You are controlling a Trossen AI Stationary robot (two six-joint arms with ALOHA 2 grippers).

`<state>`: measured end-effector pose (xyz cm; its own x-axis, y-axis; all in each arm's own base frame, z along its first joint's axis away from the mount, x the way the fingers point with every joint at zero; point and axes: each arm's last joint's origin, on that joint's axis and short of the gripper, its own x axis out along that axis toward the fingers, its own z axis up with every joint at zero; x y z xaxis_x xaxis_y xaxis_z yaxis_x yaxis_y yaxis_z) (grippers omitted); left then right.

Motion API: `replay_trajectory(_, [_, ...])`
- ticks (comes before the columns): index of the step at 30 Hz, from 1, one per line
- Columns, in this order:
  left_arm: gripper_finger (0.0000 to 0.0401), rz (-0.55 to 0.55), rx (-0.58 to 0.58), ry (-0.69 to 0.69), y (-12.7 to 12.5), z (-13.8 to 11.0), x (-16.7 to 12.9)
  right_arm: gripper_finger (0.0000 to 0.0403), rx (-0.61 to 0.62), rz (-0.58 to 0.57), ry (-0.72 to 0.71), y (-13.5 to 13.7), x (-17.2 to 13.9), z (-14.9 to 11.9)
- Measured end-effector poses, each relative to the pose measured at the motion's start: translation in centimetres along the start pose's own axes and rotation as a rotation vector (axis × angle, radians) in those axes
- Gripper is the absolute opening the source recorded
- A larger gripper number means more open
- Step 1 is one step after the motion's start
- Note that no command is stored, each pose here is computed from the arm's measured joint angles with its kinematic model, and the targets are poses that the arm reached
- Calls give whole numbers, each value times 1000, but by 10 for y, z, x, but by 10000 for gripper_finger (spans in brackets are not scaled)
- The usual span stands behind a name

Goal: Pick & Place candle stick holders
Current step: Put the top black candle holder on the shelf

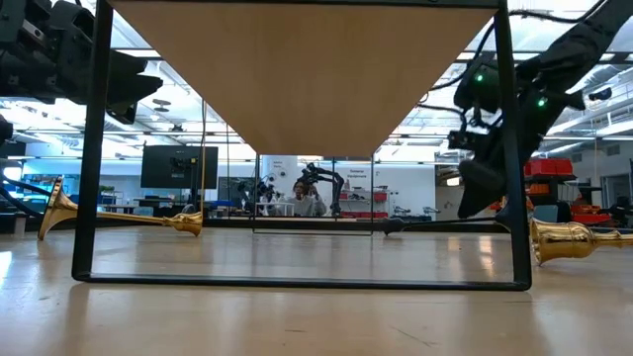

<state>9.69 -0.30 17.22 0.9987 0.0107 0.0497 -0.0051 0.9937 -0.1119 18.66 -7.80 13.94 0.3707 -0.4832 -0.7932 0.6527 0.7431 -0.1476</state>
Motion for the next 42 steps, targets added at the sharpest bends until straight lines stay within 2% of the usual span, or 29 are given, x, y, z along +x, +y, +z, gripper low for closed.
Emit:
replay_trajectory(8, [181,0,0,0,0,0,0,243,-4,-12,28,2,27,-1])
replay_trajectory(11, [181,0,0,0,0,0,0,225,7,-21,40,1,34,-2])
replay_trajectory(15, [181,0,-1,0,0,0,0,163,16,22,55,1,37,-2])
replay_trajectory(21, [181,0,-2,0,0,0,0,18,8,24,57,1,36,1])
replay_trajectory(30, [181,0,-5,0,0,0,0,6,3,98,40,7,32,17])
replay_trajectory(36, [181,-1,-6,-8,0,1,0,3,3,65,54,8,21,25])
replay_trajectory(42, [181,-8,-15,-67,-1,7,0,2,28,109,-92,6,-12,39])
